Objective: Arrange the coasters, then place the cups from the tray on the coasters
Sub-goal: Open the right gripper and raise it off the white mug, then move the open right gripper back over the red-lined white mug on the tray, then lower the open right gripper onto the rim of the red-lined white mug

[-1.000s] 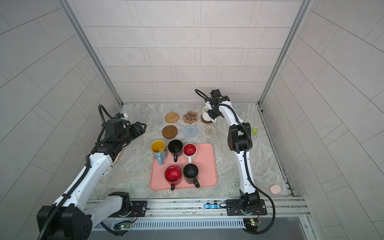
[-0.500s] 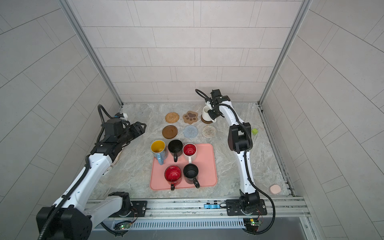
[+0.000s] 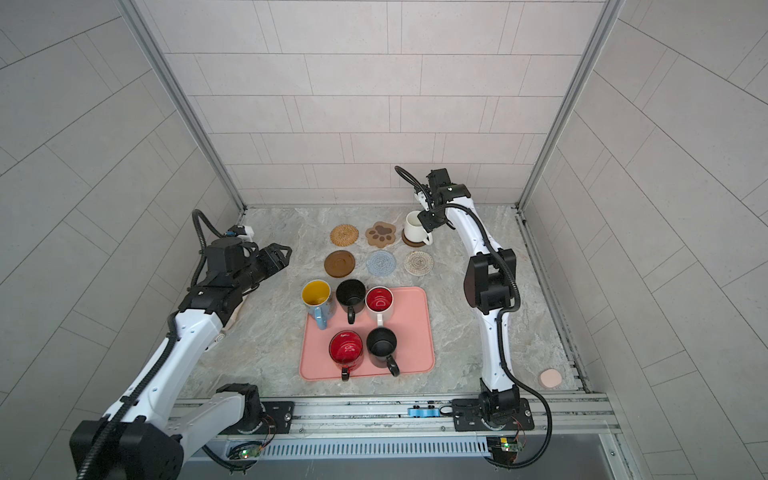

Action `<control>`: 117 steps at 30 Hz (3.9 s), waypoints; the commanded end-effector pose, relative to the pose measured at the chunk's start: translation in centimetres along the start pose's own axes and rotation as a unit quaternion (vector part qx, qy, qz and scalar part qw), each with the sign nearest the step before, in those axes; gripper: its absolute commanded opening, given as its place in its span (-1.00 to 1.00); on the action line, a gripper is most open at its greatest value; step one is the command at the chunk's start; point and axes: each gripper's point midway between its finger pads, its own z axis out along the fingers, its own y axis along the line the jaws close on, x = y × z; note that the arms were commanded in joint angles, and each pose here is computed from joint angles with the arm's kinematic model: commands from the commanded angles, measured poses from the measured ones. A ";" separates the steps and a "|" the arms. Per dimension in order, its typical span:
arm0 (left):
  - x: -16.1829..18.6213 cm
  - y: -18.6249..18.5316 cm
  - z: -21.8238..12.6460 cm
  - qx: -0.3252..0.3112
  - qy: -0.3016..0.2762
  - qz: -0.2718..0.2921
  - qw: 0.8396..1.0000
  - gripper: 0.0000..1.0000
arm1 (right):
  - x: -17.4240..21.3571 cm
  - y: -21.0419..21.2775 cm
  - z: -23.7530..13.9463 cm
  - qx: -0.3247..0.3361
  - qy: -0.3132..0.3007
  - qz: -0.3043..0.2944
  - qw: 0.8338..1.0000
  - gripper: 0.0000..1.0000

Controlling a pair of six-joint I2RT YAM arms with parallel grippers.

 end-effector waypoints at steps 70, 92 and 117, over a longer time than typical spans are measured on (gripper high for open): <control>0.6 0.3 -2.7 -0.001 -0.013 -0.013 1.000 0.37 | 15.1 27.8 -10.3 0.021 0.118 0.186 0.975 0.21; 0.8 0.4 -2.9 -0.003 -0.012 -0.013 1.000 0.37 | 17.7 30.5 -6.0 0.017 0.175 0.161 0.971 0.14; 0.9 0.4 -3.3 -0.007 -0.009 -0.008 1.000 0.37 | 18.6 27.0 -5.0 0.041 0.188 0.124 0.974 0.03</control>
